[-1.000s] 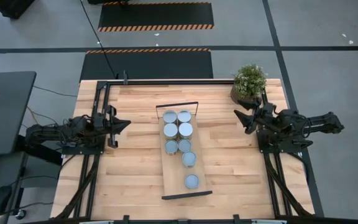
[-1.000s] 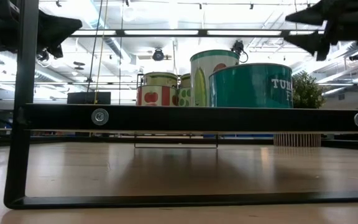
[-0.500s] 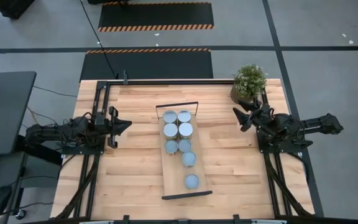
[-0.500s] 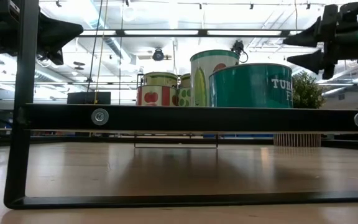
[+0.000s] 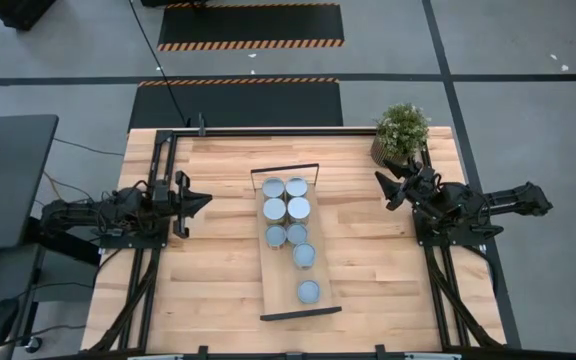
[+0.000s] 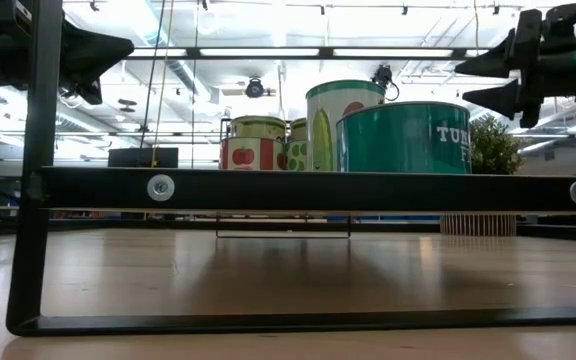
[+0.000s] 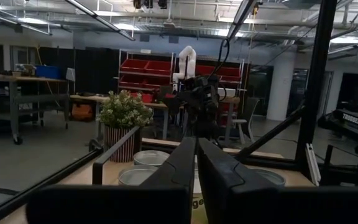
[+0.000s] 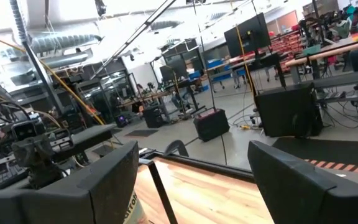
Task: Pick and place cans onto a shelf
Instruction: Return to Home Position
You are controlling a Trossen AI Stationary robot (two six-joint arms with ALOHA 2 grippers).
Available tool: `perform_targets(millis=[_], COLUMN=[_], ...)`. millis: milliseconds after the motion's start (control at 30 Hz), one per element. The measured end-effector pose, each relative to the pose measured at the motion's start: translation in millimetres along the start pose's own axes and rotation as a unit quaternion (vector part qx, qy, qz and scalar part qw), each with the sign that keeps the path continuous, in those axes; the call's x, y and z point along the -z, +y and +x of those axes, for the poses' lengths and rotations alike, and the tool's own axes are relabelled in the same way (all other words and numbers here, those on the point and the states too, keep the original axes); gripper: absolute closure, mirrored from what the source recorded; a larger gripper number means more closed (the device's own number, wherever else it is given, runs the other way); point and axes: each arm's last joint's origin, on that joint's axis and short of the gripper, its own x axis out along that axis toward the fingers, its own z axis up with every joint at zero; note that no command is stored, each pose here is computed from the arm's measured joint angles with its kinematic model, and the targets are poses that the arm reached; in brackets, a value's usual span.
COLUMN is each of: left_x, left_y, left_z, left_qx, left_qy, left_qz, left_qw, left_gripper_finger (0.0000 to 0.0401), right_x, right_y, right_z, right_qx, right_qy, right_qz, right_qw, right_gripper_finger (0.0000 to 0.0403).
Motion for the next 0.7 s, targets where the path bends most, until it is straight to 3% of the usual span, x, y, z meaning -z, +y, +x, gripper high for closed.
perform_targets(millis=[700], left_x=[0.1], left_y=[0.0], left_z=[0.0], left_qx=[0.000], left_qy=[0.000], left_qz=[0.000], left_qw=[1.000], left_gripper_finger=[0.0373], right_x=[0.0], right_y=[0.0], right_z=[0.0], right_qx=[-0.001], right_qy=[0.000], right_qz=[0.000], right_qw=[1.000], right_gripper_finger=[0.0094])
